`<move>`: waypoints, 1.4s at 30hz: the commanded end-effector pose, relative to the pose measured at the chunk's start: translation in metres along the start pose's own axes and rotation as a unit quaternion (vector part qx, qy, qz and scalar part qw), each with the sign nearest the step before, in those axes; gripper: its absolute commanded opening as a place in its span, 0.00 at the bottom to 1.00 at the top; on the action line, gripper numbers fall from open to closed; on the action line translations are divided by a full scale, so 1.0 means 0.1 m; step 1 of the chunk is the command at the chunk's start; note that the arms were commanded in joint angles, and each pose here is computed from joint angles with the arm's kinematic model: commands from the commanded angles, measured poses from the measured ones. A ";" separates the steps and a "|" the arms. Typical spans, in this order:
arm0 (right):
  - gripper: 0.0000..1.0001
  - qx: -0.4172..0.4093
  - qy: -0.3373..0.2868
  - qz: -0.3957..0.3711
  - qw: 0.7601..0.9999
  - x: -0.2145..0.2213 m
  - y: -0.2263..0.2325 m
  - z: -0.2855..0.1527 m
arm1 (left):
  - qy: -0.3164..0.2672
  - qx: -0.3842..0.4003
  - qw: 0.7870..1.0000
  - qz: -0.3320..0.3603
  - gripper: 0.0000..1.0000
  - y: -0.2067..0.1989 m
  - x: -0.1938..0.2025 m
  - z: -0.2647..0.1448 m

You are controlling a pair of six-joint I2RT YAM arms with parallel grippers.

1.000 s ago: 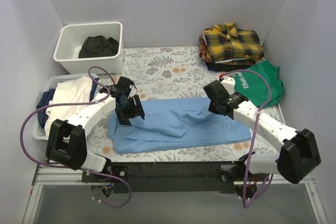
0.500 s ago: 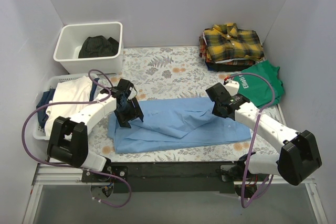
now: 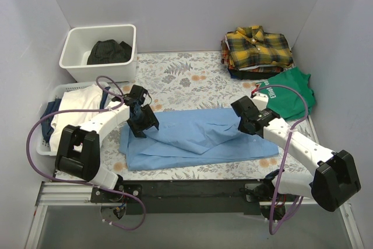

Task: Fold and stack the long sleeve shirts
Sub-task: Fold the shirt

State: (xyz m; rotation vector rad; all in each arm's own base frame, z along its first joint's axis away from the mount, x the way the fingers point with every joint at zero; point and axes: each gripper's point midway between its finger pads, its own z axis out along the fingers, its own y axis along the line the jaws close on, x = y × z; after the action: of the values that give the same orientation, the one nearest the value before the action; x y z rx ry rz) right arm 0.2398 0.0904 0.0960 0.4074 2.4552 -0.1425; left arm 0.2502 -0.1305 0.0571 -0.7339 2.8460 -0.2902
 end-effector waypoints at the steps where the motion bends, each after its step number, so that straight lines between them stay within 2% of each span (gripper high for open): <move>1: 0.01 0.014 -0.013 0.012 1.000 -0.04 -0.09 0.00 | -0.010 0.003 1.000 -0.007 0.60 -0.01 -0.04 -0.01; 13: 0.01 0.019 -0.019 0.016 0.999 -0.03 -0.19 0.00 | 0.006 -0.023 1.000 -0.011 0.51 0.15 -0.02 0.19; 16: 0.01 0.019 -0.020 0.020 0.999 -0.04 -0.20 -0.01 | 0.003 -0.025 1.000 -0.013 0.37 0.17 -0.06 0.20; 18: 0.01 0.017 -0.022 0.022 0.999 -0.05 -0.20 -0.02 | -0.002 -0.023 1.000 -0.011 0.15 0.14 -0.11 0.19; 20: 0.01 0.017 -0.025 0.025 0.999 -0.08 -0.19 -0.03 | -0.005 -0.025 1.000 -0.008 0.01 0.14 -0.15 0.19; 28: 0.01 0.012 -0.018 0.023 1.000 0.03 -0.23 0.01 | -0.015 -0.025 1.000 -0.001 0.00 0.07 -0.27 0.15; 35: 0.01 -0.017 0.074 0.011 0.997 0.51 -0.24 0.03 | -0.011 -0.027 1.000 0.002 0.00 0.09 -0.27 0.17; 37: 0.14 -0.017 0.104 0.006 0.994 0.65 -0.29 -0.02 | -0.009 -0.027 1.000 0.004 0.00 0.09 -0.27 0.18; 39: 0.29 -0.023 0.107 0.008 0.994 0.68 -0.32 -0.07 | -0.005 -0.027 1.000 0.006 0.00 0.09 -0.26 0.20; 42: 0.36 -0.026 0.068 0.023 0.997 0.51 -0.37 -0.18 | 0.001 -0.026 1.000 0.009 0.00 0.09 -0.24 0.23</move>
State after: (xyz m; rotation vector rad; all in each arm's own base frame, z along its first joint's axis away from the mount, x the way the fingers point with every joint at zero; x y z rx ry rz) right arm 0.1841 0.0787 0.0598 0.4221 2.6284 -0.0622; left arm 0.2621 -0.1166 0.0343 -0.7405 2.8882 -0.2232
